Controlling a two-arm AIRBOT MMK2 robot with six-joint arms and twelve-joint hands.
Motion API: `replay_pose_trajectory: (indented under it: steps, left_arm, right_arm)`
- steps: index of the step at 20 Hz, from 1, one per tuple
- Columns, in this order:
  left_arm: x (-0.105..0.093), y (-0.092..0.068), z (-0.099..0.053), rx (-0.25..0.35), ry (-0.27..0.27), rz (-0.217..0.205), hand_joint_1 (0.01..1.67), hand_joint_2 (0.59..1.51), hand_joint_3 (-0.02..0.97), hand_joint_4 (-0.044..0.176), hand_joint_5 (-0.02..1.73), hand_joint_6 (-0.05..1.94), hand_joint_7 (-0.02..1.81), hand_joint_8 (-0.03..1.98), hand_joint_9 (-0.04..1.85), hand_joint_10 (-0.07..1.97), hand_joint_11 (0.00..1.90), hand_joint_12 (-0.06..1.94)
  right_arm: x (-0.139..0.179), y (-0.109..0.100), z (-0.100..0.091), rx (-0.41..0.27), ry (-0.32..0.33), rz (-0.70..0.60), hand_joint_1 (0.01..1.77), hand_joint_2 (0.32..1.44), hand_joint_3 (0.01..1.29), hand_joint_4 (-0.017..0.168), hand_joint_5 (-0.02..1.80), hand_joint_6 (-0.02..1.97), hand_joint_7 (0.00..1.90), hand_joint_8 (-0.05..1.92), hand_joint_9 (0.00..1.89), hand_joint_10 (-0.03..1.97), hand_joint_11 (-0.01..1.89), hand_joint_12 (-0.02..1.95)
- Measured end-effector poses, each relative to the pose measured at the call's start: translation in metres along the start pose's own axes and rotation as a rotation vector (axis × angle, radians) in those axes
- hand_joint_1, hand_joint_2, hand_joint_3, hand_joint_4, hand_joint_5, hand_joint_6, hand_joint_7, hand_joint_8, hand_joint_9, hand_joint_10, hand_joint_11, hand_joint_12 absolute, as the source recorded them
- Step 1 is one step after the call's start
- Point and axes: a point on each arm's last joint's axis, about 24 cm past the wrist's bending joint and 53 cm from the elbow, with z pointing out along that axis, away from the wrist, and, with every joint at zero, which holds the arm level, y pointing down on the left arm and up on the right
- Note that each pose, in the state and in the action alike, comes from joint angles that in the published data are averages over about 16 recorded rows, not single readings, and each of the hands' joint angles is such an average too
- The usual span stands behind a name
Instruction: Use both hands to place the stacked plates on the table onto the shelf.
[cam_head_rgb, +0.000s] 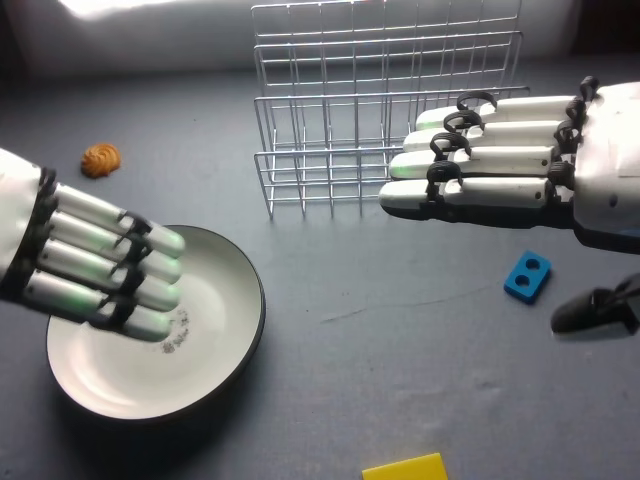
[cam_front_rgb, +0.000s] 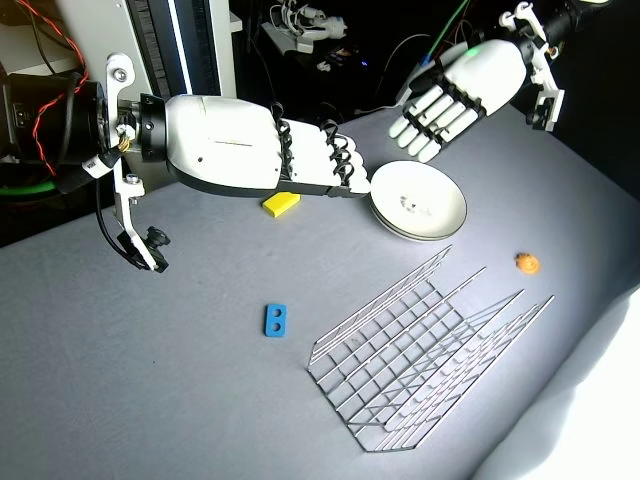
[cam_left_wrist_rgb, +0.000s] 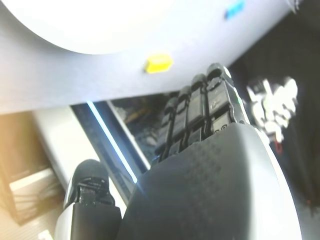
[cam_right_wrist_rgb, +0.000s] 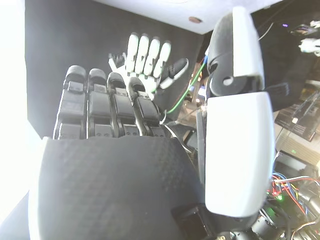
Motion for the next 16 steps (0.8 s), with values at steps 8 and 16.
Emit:
replay_pose_trajectory:
  steps: [8, 16]
  left_arm:
    - [0.047, 0.043, -0.008, -0.099, 0.085, -0.062, 0.01, 1.153, 0.011, -0.001, 0.02, 0.0, 0.02, -0.01, 0.02, 0.01, 0.02, -0.01]
    - [0.076, 0.067, -0.014, -0.159, 0.135, -0.083, 0.02, 1.154, 0.012, 0.001, 0.01, 0.01, 0.02, -0.01, 0.02, 0.01, 0.01, -0.01]
  right_arm:
    - [0.001, 0.001, 0.0, -0.002, 0.004, -0.001, 1.12, 0.96, 0.01, 0.004, 0.02, 0.02, 0.01, 0.01, 0.02, 0.0, 0.02, -0.01]
    - [0.006, 0.0, 0.002, 0.0, 0.018, -0.004, 1.1, 0.98, 0.01, 0.004, 0.02, 0.02, 0.01, 0.01, 0.02, 0.0, 0.02, -0.01]
